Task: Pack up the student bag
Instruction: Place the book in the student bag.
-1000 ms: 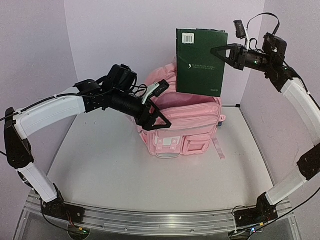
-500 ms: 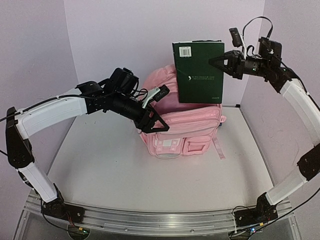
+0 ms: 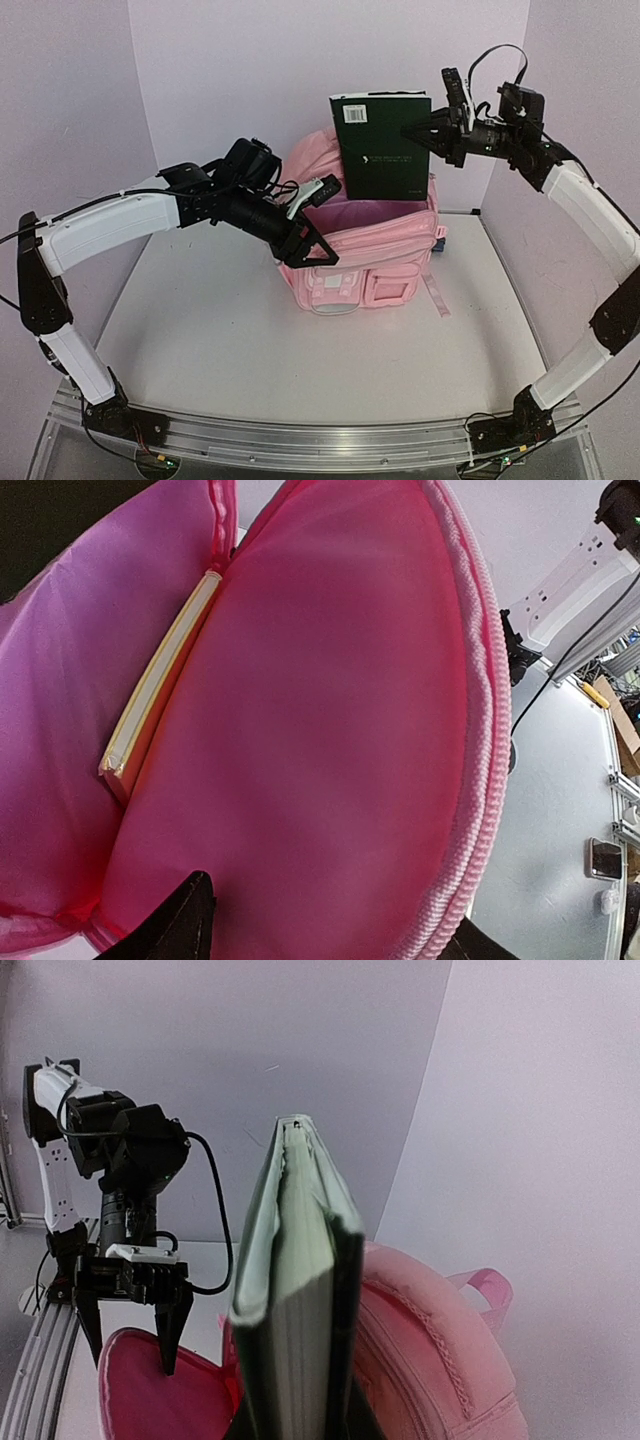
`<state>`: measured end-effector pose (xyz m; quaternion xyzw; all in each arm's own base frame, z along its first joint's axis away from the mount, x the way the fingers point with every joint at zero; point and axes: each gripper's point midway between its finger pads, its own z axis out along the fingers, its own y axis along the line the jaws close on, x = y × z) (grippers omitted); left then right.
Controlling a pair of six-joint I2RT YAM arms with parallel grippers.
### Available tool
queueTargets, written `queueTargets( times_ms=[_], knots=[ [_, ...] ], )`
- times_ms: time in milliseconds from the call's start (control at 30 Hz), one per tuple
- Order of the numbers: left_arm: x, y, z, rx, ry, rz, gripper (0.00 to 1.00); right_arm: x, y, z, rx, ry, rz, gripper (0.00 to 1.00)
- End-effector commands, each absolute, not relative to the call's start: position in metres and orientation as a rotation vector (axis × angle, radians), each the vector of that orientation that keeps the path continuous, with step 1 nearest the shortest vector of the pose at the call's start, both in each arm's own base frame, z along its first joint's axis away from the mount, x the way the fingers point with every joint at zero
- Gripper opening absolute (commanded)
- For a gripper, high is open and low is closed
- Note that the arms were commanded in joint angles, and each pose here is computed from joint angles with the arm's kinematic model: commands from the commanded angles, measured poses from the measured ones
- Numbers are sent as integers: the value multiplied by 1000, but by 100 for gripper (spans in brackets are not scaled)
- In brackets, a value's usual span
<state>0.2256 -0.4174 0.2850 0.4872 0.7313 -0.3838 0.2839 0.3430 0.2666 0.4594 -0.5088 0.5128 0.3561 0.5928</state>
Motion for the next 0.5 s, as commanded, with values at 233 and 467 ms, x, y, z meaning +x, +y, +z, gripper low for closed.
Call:
queueTargets(
  times_ms=[233,467],
  knots=[
    [232,-412,283,1285,2004,-966,62,321,286,428,-1307,1095,951,0],
    [253,-398,281,1205,2037,-907,57,278,272,486,-1265,942,947,0]
  ],
)
